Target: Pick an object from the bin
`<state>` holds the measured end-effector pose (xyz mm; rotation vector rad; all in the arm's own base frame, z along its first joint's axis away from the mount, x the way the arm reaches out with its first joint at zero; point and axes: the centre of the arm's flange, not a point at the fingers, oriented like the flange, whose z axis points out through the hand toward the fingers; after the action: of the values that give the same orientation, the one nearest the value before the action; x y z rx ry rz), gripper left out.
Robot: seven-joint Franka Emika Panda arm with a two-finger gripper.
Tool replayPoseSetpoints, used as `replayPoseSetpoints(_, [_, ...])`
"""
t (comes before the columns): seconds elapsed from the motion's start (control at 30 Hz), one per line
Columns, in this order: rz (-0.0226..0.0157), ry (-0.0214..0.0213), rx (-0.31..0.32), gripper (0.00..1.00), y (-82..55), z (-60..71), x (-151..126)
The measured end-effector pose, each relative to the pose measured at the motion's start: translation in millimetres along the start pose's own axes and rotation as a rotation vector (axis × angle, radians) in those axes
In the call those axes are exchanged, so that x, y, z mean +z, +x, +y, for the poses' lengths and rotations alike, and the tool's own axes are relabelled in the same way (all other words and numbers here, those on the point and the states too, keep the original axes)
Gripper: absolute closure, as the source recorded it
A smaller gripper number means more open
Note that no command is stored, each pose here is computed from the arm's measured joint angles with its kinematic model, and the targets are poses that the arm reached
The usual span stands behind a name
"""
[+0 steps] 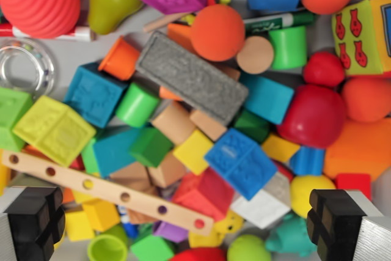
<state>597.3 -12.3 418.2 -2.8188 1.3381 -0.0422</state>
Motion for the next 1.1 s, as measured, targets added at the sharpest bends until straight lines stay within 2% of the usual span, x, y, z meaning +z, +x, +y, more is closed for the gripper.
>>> replayPoseSetpoints(0.53, [-0.0002,-0.0003,0.002,0.00,0.3,0.2,0])
replayPoseSetpoints(0.9, [-0.0027,-0.0054,0.037,0.00,5.1,3.6,4])
replayPoseSetpoints(1.1, [-0.0019,-0.0068,0.070,0.00,10.2,6.2,8])
